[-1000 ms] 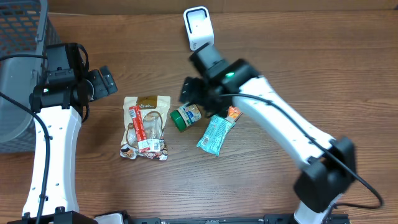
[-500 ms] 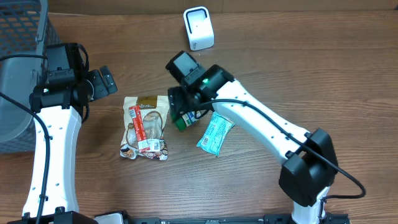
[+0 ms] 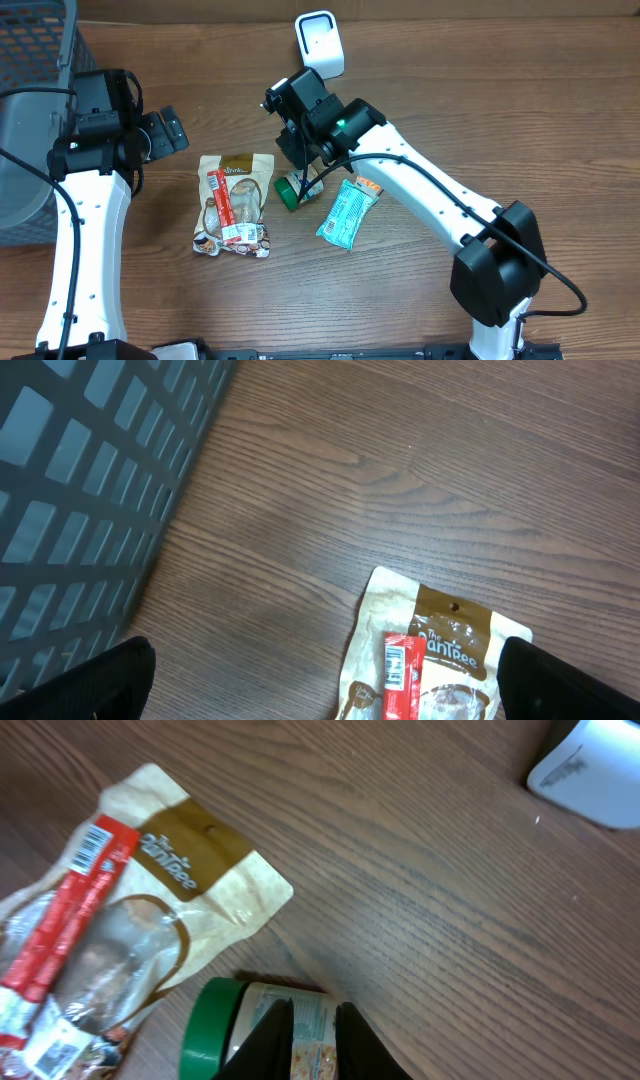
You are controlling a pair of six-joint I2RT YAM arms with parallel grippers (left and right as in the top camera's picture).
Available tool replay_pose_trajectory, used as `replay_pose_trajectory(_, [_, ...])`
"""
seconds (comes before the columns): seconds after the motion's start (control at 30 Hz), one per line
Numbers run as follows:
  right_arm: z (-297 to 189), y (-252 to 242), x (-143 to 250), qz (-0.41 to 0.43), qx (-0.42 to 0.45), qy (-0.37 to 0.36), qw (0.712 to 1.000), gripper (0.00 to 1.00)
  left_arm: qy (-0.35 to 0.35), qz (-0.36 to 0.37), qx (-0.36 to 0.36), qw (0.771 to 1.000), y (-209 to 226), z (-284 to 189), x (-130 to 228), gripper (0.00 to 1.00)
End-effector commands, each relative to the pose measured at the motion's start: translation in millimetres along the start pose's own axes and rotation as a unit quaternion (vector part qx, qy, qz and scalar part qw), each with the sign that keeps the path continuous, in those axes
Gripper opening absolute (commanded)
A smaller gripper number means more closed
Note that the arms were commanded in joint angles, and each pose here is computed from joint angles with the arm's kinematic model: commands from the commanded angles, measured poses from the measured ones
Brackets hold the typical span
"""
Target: Scan the item barcode
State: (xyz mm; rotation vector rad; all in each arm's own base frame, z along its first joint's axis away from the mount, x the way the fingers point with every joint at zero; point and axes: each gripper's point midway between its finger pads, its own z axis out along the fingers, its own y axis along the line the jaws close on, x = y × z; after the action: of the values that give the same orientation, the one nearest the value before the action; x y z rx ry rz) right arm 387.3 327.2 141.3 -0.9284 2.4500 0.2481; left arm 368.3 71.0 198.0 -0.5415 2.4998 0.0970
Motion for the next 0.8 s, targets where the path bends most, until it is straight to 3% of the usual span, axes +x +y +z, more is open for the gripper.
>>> replay_pose_trajectory(0.0, [36.6,-10.5,19.1,-0.004,0.019,0.032,0.999,0.17,-0.013,0.007,0.000,1.000,0.7,-5.9,-8.2,1.00])
replay_pose_trajectory(0.13, [57.0,-10.6,38.0,-0.001,0.019,0.067,0.998,0.17,-0.013,0.006,0.000,1.000,0.7,-6.0,-8.4,1.00])
replay_pose_trajectory(0.53, [39.5,-13.3,93.4,0.105,0.047,0.182,0.977,0.17,-0.013,0.007,0.000,1.000,0.7,-5.9,-8.2,1.00])
replay_pose_trajectory(0.67, [16.1,-13.7,70.9,0.108,0.046,0.172,0.978,0.20,-0.013,0.007,0.000,1.000,0.7,-5.9,-8.2,1.00])
replay_pose_trajectory(0.77, [-9.8,-14.3,44.5,0.109,0.044,0.151,0.982,0.36,-0.013,0.006,0.000,1.000,0.7,-5.9,-8.3,1.00])
